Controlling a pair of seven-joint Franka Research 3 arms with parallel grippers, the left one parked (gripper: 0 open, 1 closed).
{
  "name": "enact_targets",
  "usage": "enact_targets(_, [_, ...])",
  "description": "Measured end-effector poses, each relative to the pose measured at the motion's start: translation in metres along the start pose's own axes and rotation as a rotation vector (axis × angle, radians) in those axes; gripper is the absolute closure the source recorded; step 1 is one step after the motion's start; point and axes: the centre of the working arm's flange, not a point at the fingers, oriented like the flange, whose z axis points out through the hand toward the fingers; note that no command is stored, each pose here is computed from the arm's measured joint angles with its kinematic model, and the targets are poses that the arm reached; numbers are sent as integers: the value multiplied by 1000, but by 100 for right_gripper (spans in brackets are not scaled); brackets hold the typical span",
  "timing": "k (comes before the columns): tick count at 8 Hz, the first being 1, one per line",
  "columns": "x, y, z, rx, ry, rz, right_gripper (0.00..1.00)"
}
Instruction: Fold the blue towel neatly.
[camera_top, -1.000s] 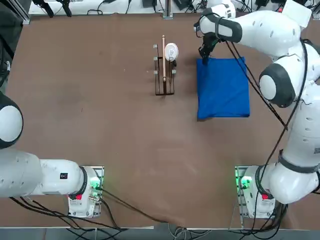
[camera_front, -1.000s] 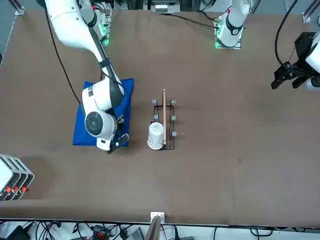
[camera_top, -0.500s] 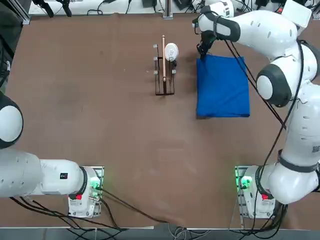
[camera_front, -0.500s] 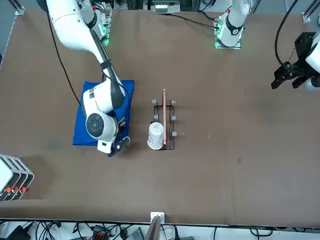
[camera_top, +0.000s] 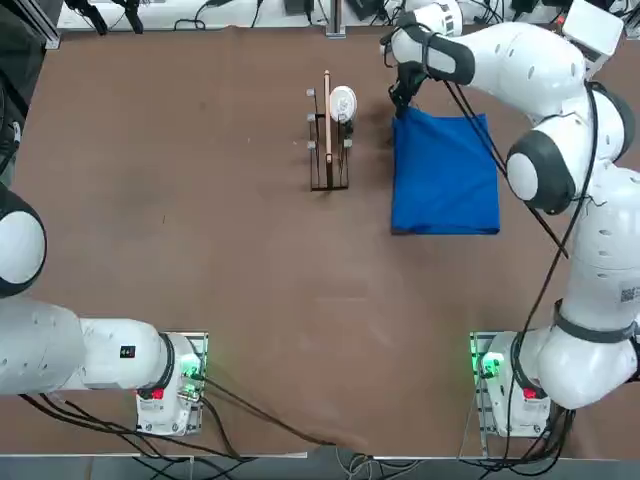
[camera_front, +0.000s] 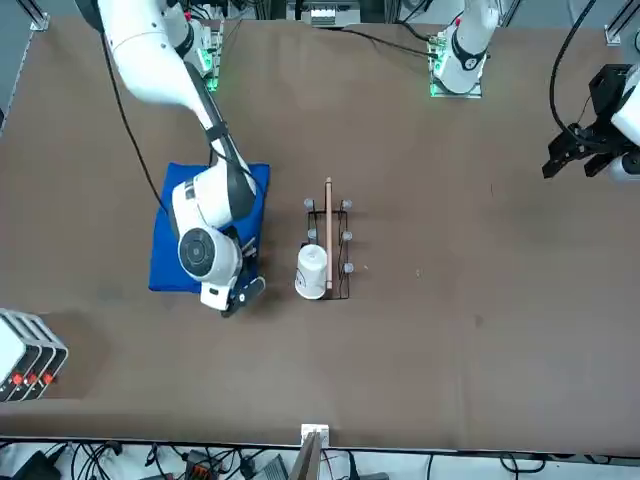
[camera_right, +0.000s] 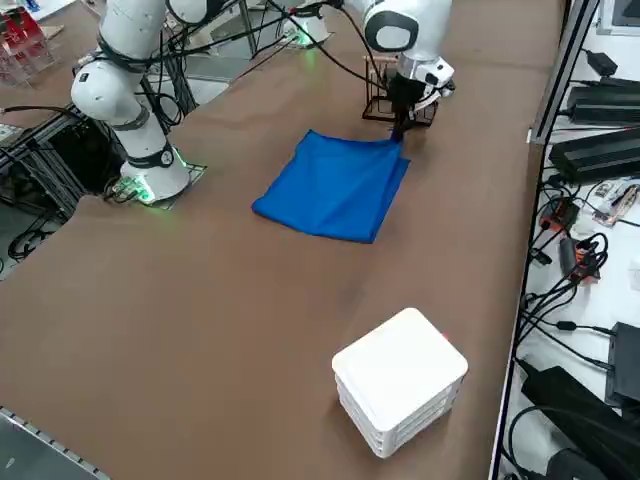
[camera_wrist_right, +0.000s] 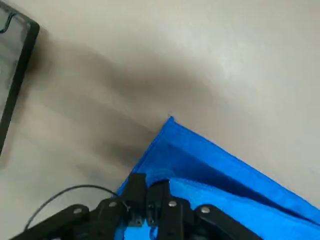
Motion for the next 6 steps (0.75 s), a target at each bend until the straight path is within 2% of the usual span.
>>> enact_targets(6, [10,-3,7,-4,23,9,97])
